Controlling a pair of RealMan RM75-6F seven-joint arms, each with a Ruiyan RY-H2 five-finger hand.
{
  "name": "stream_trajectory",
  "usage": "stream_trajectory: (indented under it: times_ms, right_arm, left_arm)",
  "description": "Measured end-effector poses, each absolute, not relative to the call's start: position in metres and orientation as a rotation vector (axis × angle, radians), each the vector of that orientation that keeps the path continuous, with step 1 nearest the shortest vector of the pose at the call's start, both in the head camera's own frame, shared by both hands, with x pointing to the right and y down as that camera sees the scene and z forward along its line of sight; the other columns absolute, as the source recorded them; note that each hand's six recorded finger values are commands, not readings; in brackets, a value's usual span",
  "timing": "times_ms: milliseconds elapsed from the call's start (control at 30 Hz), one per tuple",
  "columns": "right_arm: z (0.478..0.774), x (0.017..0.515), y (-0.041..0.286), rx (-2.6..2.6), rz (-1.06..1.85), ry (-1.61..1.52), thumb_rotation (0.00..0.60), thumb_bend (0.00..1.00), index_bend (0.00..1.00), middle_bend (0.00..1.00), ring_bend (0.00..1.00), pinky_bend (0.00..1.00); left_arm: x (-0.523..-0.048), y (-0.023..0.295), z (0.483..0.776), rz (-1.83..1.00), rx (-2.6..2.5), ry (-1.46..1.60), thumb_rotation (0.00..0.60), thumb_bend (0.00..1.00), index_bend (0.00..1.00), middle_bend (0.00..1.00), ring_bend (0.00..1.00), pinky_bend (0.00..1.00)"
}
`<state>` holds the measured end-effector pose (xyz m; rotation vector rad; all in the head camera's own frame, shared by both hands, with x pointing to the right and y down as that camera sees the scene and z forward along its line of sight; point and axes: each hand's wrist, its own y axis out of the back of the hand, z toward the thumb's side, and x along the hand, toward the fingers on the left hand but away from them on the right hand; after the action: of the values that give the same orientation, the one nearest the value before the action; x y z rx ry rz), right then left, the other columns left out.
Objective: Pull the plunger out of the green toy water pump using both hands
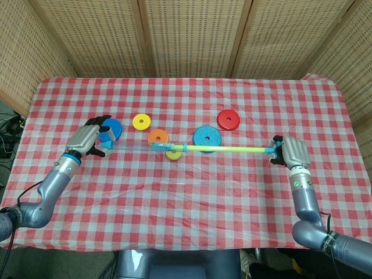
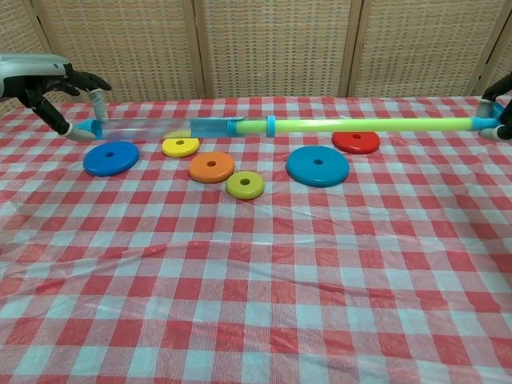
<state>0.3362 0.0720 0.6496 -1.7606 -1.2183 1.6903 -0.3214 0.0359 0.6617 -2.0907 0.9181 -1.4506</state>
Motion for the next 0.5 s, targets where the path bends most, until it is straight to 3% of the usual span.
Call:
stream_trajectory:
  times_ms: [500]
  right_arm:
    - [0.642, 0.341, 0.074, -1.746, 1.707, -1.229, 0.600, 0.60, 0.67, 1.00, 1.00, 0.76]
  left_arm:
    - [-0.336, 0.039, 0.662, -1.487, -2.074, 0.934, 0.600, 0.30, 0.51, 0.00, 0.00, 0.00]
